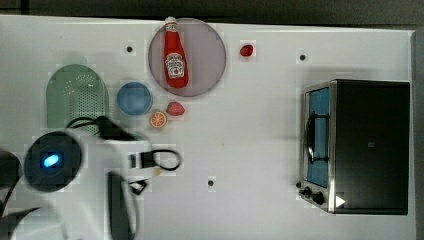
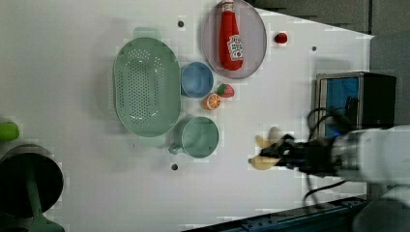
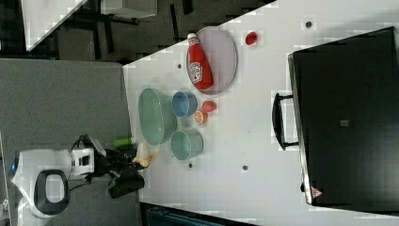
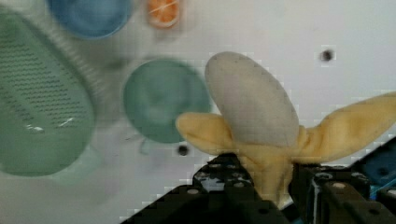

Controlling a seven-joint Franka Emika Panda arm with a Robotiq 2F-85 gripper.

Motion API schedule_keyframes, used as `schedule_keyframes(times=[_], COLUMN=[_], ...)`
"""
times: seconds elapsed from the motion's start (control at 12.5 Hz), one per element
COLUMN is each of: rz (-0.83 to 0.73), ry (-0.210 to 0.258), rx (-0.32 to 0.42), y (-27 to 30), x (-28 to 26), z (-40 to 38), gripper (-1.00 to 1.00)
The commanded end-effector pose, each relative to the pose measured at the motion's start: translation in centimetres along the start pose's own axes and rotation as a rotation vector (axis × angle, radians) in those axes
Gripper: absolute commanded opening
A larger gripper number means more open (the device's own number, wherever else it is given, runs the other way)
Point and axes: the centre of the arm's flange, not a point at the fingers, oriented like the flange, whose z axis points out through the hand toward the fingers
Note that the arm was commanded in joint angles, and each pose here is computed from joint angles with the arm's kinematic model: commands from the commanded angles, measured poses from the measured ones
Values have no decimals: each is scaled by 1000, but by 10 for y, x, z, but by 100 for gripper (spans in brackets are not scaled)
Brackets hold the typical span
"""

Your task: Pick Banana and place it in mug.

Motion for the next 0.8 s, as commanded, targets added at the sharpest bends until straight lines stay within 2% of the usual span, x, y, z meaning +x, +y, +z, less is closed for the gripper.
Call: schedule_keyframes(times=[0.08, 0.24, 0.4, 0.56, 0.64, 0.72, 0.8], rz=[218, 250, 257, 267, 271, 277, 279], ry=[40, 41, 23, -21, -31, -23, -26], rx=[71, 106, 126, 83, 82, 124, 132], y=[-20, -29, -37, -38, -40, -45, -46], x=[-5, -2, 6, 13, 17, 22, 23], z=[30, 72, 106, 139, 153, 161, 169], gripper=[-34, -34, -34, -29, -9, 23, 43])
